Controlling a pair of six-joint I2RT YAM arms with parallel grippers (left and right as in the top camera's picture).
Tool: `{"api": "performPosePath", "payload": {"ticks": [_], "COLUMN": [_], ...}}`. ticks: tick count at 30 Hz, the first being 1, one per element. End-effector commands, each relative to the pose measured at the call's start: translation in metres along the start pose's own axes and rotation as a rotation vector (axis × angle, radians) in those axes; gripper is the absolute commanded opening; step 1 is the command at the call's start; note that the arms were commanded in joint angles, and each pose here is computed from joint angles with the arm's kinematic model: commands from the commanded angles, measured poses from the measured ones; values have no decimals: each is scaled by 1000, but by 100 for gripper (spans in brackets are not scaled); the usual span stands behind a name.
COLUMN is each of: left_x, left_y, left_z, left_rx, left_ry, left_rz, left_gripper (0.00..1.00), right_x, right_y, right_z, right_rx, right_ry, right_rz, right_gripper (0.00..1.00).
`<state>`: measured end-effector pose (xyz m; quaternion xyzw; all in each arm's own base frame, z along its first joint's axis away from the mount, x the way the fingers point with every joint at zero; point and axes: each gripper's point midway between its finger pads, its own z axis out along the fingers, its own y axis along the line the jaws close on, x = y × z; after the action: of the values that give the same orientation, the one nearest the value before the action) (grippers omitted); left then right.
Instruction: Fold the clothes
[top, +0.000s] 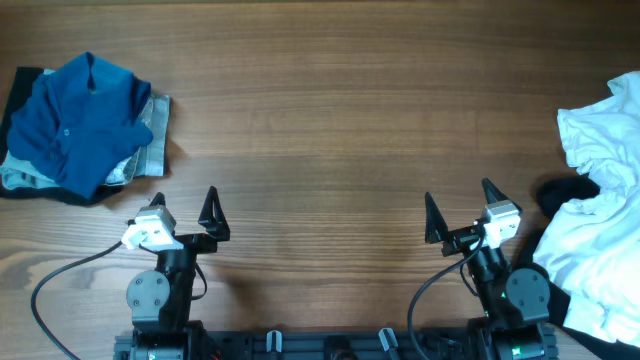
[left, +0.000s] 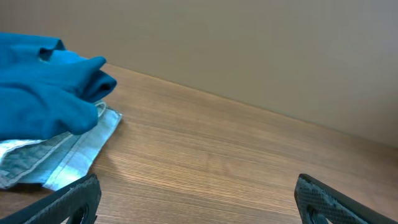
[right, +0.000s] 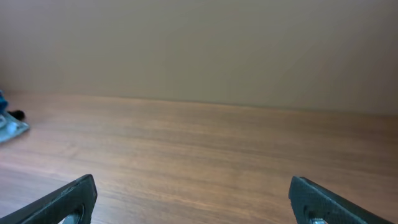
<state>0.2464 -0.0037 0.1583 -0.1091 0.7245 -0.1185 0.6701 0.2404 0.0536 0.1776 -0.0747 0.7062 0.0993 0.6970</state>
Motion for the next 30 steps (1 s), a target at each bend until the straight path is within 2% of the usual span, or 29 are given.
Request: {"api": "performPosePath", "payload": {"ticks": [1, 4, 6, 10, 16, 21, 24, 27, 30], "left_x": [-1, -31, -55, -87, -116, -139, -139, -129, -114], "left_y": [-12, -24, -33, -40, -48, -59, -65, -63, -60], "left_z": [0, -5, -11, -17, -7, 18, 35, 50, 61], "left_rx": [71, 117, 131, 108, 59, 25, 28, 4, -3], "left_ry": [-3, -98, -159, -154, -1, 180, 301, 399, 470], "left_rz": [-15, 1, 62, 87, 67, 20, 4, -8, -19], "left_gripper": [100, 100, 100, 100, 100, 100, 100, 100, 100], "right_x": [-14, -41, -61, -88, -113, -128, -140, -139, -125], "right_y": [11, 16, 17, 18, 17, 21, 30, 24, -10], "right_z": [-2, -6, -10, -8, 19, 63, 95, 119, 139], "right_rx": [-67, -93, -95, -94, -68, -85, -135, -128, 19], "right_ry": [-54, -117, -138, -91, 172, 446, 570, 624, 678], "right_rz": [82, 80, 76, 86, 171, 216, 256, 217, 309], "right_gripper": [100, 100, 100, 100, 100, 100, 100, 100, 100]}}
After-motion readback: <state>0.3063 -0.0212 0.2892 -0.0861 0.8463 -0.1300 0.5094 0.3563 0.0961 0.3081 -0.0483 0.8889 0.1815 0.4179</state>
